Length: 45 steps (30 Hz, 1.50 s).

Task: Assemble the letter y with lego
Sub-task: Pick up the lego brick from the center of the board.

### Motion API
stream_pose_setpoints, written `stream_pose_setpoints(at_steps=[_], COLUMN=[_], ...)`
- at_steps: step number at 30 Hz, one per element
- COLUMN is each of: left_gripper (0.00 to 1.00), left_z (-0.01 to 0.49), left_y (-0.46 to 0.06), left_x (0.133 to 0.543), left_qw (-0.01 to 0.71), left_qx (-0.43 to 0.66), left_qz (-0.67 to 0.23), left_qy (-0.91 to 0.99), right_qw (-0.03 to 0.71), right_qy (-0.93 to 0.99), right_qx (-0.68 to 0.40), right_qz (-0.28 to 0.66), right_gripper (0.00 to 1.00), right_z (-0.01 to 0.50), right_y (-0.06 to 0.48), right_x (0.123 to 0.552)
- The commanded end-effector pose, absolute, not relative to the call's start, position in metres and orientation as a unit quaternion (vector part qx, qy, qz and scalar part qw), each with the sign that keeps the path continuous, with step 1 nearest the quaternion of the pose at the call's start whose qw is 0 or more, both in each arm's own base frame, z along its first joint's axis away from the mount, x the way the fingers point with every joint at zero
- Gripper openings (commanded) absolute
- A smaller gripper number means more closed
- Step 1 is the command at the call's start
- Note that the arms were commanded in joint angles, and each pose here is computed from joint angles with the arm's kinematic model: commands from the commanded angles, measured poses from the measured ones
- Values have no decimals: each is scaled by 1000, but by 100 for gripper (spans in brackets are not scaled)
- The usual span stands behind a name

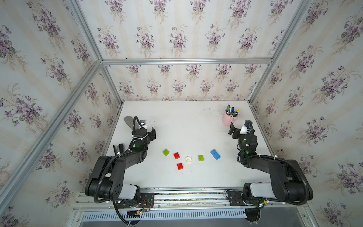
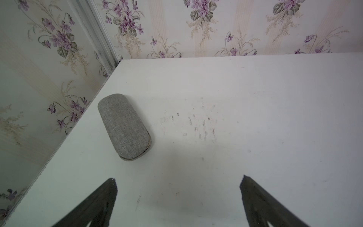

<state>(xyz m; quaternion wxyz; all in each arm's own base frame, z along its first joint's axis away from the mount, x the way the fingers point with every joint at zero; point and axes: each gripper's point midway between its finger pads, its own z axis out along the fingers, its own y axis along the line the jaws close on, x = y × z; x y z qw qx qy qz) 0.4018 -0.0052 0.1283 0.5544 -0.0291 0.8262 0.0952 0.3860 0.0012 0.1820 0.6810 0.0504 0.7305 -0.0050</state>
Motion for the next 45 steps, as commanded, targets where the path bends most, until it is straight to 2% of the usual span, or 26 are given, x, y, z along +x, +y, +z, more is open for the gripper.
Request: stream_pose_setpoints(at_steps=[1,3,5,7,9,10,11,13,16,20,23,30,34,40,41,45], left_gripper=[99,99,99,99,99,99,99,99,94,85,78,66,63,56,51,49], left_z=[131,142,155,162,162,162,162,159,152,134,119,83,66,50,48,40], left_y=[-2,-7,-11,-9,-17,-26,-40,-60,-85,-102,-117,-146,-153,-164,-167,-173], left_x=[396,395,390,379,375,374,372,366,349,316,292,244,221,193,189,180], left_qw=[513,510,514,503,490,483,474,444,404,349,313,243,223,196,191,174], left_qx=[-28,-37,-89,-185,-215,-210,-194,-171,-145,-133,-116,-72,-58,-32,-25,-9], left_qz=[116,100,51,-5,-68,-102,-135,-181,-235,-247,-246,-213,-203,-198,-197,-187], left_qy=[850,854,851,844,842,844,849,861,872,894,910,943,952,960,961,967], right_qw=[643,640,636,607,553,547,545,525,473,373,315,222,178,139,131,106], right_qy=[764,764,762,765,772,776,779,784,809,859,897,942,948,949,948,947], right_qx=[26,20,64,162,273,257,233,218,189,143,101,-43,-134,-204,-209,-229], right_qz=[39,71,100,140,155,179,206,250,293,322,293,249,229,197,201,198], right_gripper=[100,100,100,100,100,99,94,93,81,62,58,56,56,55,55,55], right_z=[175,188,201,205,190,192,194,193,186,158,135,104,88,72,70,62], right_y=[19,29,27,18,4,13,25,42,65,94,116,200,249,277,280,290], right_x=[384,384,383,380,372,373,374,372,370,358,343,303,271,243,239,226])
